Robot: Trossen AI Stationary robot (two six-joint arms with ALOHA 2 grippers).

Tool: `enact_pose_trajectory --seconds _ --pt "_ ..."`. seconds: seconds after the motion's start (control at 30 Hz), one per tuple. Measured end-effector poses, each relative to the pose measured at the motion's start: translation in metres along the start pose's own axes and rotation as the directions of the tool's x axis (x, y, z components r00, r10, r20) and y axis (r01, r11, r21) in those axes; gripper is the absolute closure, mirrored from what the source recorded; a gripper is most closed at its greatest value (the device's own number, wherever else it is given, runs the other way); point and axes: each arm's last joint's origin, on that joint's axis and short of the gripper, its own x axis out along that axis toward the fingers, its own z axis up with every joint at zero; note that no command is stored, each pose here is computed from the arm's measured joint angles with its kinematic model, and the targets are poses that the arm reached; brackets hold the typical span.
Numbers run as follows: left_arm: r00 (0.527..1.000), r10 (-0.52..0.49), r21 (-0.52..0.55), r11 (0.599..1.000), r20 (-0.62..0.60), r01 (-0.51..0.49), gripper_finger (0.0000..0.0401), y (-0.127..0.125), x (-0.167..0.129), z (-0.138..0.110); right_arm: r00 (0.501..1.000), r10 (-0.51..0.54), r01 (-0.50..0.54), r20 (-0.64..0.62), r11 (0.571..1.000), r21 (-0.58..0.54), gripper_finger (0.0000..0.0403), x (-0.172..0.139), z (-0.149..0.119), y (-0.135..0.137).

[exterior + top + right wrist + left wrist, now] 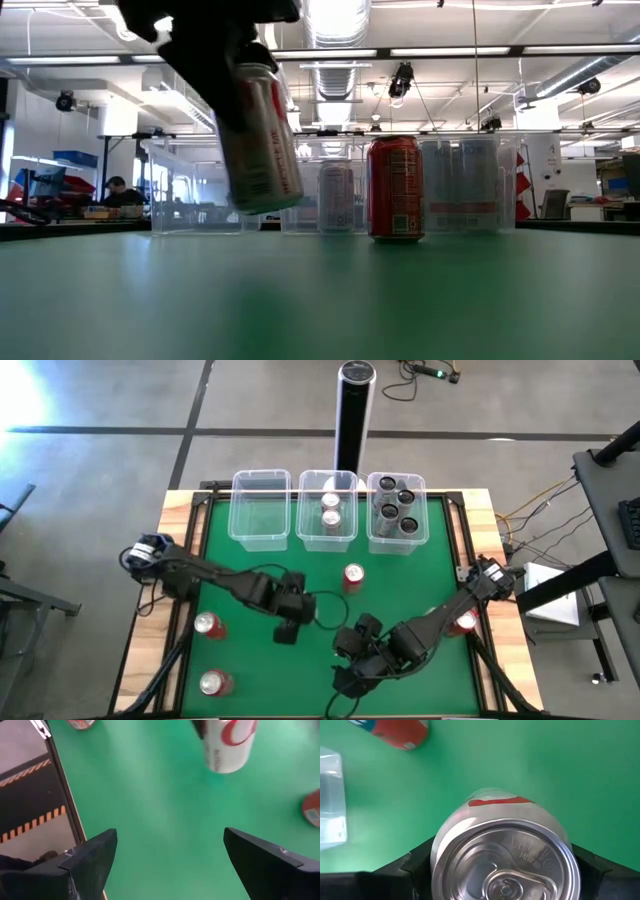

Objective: Sort soda cans
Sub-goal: Put the left white soda can into the middle transparent bin

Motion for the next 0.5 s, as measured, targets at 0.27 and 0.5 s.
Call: enact_pose_trajectory --seconds 0.27,0.5 --pt "1.000 0.000 -0.031 1.000 0.028 0.001 0.0121 0.027 0.014 0.001 0.998 0.033 -0.028 -0.056 0.995 0.091 0.0042 0.000 -0.004 0.002" --pt "0.999 -0.041 -0.010 0.999 -0.021 0.041 0.0120 0.025 0.029 -0.014 0.998 0.034 -0.028 -0.053 0.994 0.108 0.0042 0.001 -0.004 0.002"
